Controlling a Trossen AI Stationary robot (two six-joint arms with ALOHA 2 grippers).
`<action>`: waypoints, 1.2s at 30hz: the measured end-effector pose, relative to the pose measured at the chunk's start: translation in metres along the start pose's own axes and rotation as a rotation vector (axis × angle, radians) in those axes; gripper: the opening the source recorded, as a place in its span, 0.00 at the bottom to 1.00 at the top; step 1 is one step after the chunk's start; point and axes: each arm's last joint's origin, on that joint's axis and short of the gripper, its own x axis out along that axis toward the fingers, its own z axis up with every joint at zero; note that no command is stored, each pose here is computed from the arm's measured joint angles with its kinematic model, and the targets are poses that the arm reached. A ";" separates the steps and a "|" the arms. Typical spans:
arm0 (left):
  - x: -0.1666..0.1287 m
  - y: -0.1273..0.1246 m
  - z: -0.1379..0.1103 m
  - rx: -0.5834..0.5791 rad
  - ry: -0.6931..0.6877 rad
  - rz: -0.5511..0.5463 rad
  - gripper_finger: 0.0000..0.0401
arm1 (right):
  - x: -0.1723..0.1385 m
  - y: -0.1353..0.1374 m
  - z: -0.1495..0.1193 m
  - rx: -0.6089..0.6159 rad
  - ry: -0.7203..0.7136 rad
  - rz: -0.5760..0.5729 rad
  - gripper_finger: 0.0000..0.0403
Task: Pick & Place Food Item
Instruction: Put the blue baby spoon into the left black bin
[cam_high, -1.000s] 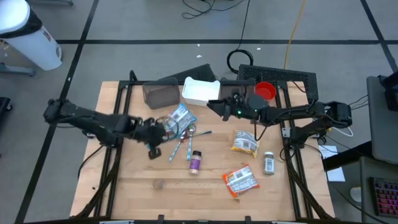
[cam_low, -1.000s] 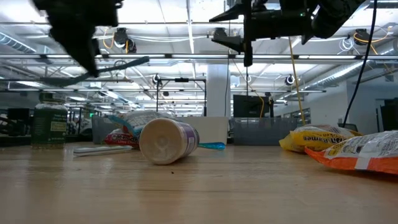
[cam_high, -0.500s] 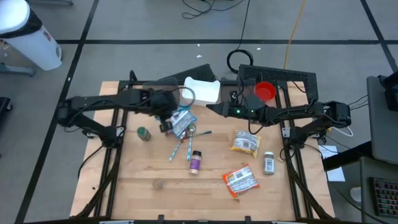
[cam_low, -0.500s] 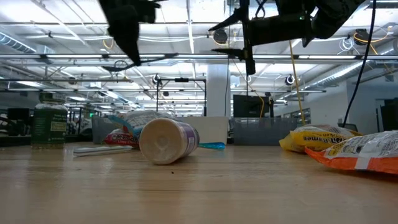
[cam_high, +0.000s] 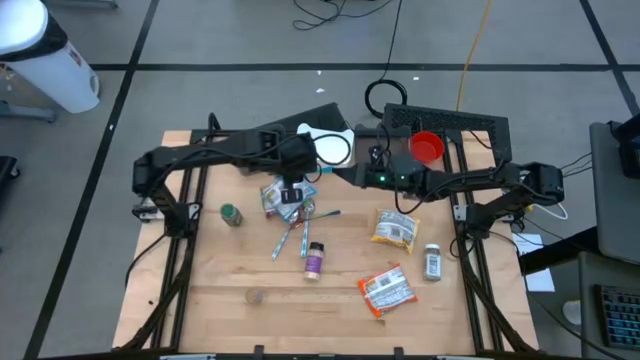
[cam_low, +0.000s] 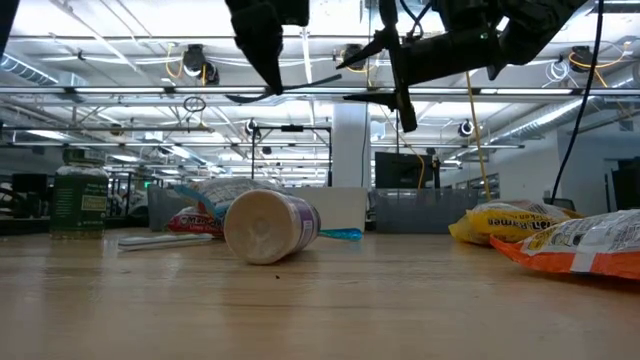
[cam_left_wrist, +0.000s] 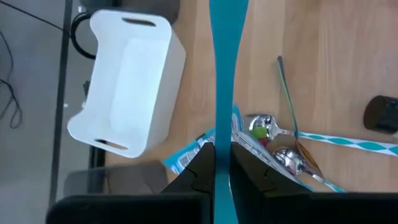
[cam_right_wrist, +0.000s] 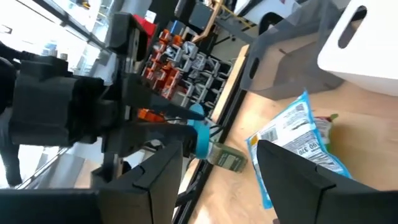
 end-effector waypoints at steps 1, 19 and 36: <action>0.000 -0.001 0.002 0.007 -0.001 0.008 0.06 | 0.000 0.000 0.000 0.000 -0.001 0.003 0.50; 0.000 -0.007 0.009 0.031 0.003 0.037 0.06 | 0.000 0.000 -0.001 -0.020 0.025 0.014 0.34; 0.000 -0.011 0.010 0.068 -0.001 0.044 0.06 | 0.000 0.001 0.000 -0.025 0.025 0.016 0.03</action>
